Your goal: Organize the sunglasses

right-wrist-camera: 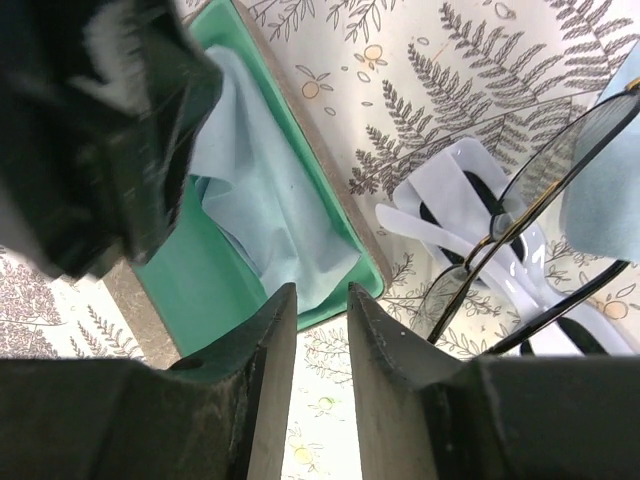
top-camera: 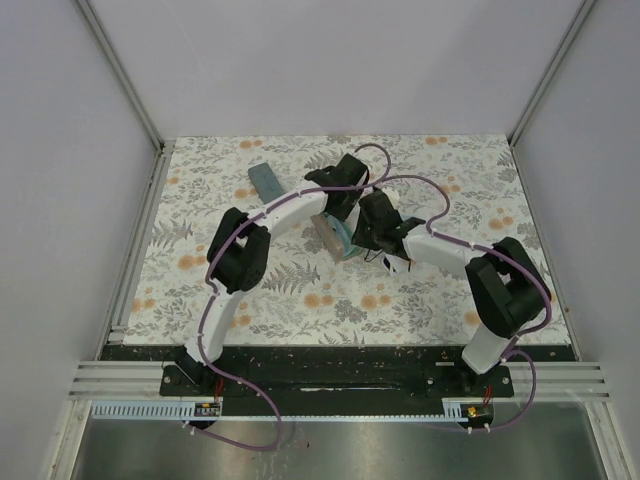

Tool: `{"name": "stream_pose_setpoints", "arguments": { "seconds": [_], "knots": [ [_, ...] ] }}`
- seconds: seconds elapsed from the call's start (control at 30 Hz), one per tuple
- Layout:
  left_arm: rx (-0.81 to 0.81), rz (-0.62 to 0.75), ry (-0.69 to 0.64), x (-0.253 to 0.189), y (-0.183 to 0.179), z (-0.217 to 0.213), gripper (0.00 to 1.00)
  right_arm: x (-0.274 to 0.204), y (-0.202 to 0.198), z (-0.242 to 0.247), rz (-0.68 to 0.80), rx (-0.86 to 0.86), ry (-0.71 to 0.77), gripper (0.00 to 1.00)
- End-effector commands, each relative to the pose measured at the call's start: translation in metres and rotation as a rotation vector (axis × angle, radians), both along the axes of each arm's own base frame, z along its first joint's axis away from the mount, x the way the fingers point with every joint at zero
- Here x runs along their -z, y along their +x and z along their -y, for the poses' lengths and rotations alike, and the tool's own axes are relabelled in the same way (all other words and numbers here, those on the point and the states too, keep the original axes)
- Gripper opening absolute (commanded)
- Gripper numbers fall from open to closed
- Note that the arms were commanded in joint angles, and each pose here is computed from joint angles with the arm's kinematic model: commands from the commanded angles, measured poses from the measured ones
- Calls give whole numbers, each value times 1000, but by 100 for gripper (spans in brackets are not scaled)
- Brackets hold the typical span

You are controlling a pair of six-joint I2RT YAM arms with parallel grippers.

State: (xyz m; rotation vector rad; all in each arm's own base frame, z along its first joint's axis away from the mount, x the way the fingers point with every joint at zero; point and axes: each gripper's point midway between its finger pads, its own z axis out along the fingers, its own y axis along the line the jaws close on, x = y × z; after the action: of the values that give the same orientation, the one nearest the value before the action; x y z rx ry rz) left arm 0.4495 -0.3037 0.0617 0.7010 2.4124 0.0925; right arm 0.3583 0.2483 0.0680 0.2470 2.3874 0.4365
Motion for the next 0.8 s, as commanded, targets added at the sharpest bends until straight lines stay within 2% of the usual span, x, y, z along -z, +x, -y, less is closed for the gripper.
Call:
{"name": "stream_pose_setpoints", "arguments": {
  "seconds": [0.0,0.13,0.27,0.33,0.37,0.4,0.47,0.57,0.63,0.7,0.77],
  "knots": [
    [-7,93,-136,-88,4,6,55,-28,22,2,38,-36,39,35],
    [-23,108,-210,-123,-8,2,61,-19,27,-5,-10,-106,58,41],
    [-96,107,-325,-157,-24,-13,63,-4,34,-15,-62,-186,16,40],
    [-145,76,-388,-160,-35,-23,65,5,37,-20,-88,-222,1,39],
    [-143,57,-438,-162,-41,-25,67,10,39,-22,-101,-236,-8,38],
    [-123,21,-483,-158,-50,-23,78,15,41,-23,-112,-245,-16,37],
    [-87,-36,-583,-158,-68,-22,86,25,44,-25,-126,-261,-32,34],
    [-132,-53,-656,-154,-82,-41,92,39,43,-20,-156,-254,-69,29],
    [-159,-73,-708,-150,-90,-54,93,43,39,-18,-167,-252,-71,26],
    [-179,-86,-756,-146,-99,-65,93,45,31,-19,-192,-258,-47,17],
    [-199,-93,-765,-134,-108,-73,93,45,21,-23,-203,-260,-11,15]
  ]
}}
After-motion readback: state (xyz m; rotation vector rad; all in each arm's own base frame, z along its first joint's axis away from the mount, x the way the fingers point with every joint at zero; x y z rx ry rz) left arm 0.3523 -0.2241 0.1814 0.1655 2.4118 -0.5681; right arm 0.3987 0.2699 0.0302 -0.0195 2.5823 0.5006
